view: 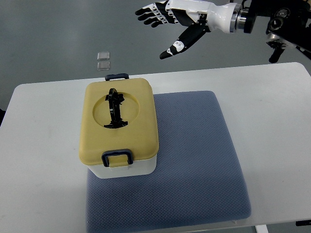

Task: Open white storage box with right hand
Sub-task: 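Lower the right hand onto the black handle on the yellow lid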

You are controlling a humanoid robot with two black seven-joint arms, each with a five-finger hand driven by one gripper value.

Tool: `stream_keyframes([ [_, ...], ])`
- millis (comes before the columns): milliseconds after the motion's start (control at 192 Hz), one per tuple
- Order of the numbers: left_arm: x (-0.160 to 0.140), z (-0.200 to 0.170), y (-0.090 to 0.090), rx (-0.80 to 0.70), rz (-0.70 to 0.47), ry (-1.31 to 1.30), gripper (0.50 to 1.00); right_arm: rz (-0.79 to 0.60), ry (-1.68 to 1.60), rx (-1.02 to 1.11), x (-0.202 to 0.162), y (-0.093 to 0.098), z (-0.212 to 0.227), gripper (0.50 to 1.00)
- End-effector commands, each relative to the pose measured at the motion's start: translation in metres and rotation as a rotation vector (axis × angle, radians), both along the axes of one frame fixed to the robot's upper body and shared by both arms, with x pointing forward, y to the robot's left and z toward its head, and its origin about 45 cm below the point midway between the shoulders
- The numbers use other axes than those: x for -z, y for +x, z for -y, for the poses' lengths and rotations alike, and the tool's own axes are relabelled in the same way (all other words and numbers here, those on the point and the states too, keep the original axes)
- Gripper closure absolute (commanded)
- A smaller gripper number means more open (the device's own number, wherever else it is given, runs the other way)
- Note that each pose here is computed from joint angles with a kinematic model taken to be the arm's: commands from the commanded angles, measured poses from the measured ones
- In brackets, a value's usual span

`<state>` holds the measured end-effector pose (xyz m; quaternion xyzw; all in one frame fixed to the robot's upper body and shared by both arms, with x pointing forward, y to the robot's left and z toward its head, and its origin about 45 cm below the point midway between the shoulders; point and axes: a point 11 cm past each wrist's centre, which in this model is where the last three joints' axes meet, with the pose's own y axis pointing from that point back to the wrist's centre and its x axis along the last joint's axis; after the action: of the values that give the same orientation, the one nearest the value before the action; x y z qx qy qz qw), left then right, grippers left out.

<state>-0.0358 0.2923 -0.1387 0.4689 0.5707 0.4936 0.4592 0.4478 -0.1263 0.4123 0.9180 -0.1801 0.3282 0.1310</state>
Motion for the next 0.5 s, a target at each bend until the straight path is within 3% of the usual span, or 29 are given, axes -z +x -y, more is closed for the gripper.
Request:
stream_keyframes([
  [0,0.0,0.0,0.0,-0.001,-0.001,0.0,0.5,0.114,-0.047,-0.117,-0.005,-0.019,-0.026,0.568],
  [177,0.0,0.001,0.0,0.0,-0.001,-0.001,0.5,0.338,-0.146,-0.241,0.027,-0.035,-0.055,0.57],
  [495,0.0,0.0,-0.002,-0.002,-0.004,0.0,0.5,0.334,-0.142,-0.237,0.072,-0.041,-0.066,0.57],
])
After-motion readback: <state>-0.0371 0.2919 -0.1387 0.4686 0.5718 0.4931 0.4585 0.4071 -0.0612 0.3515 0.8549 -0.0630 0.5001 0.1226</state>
